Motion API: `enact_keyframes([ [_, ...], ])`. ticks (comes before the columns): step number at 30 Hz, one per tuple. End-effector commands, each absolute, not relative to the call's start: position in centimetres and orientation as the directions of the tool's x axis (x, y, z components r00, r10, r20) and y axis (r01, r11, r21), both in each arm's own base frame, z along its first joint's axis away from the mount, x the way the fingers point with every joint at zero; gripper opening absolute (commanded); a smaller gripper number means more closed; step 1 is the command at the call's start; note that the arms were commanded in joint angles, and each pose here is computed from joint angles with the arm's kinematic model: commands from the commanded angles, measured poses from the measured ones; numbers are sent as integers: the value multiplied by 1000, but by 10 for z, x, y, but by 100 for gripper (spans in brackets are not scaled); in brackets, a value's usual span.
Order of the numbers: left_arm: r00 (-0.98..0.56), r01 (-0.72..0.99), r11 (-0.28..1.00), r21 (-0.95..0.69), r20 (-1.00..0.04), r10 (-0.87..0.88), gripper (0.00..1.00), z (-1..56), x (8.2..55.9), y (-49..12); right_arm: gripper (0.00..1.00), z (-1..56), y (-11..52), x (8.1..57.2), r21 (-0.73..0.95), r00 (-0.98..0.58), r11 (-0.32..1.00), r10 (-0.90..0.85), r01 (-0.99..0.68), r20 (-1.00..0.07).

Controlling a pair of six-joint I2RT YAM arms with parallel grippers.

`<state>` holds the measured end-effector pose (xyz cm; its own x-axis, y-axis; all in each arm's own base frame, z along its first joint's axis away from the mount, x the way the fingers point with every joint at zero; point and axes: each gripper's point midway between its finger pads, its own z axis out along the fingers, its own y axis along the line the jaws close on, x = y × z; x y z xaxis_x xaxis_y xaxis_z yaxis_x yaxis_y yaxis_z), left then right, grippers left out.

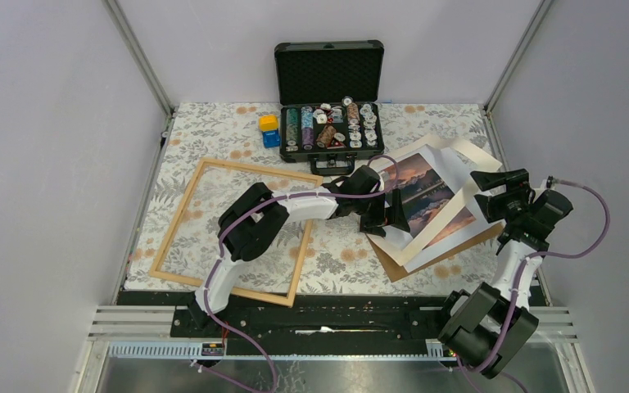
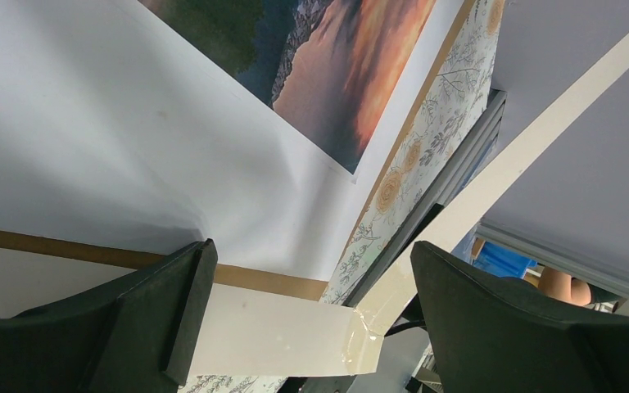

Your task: Put the photo into the frame

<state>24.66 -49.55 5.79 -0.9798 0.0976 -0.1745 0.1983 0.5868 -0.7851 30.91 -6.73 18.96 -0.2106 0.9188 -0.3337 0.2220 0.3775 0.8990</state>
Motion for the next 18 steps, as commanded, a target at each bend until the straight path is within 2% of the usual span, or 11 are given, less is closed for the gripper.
enact_keyframes([
  [1,-982,187,666,-723,-158,104,99,25,246,-476,91,190,-75,307,852,-183,461,886,248,-426],
  [5,-981,188,657,-730,-165,98,99,29,246,-476,83,181,-65,310,865,-233,454,884,214,-406],
  [13,-986,163,616,-771,-144,81,99,33,250,-477,84,187,-44,302,866,-270,439,887,239,-375],
  [18,-989,145,581,-801,-127,72,99,39,253,-474,89,178,-49,285,797,-262,503,862,333,-434],
])
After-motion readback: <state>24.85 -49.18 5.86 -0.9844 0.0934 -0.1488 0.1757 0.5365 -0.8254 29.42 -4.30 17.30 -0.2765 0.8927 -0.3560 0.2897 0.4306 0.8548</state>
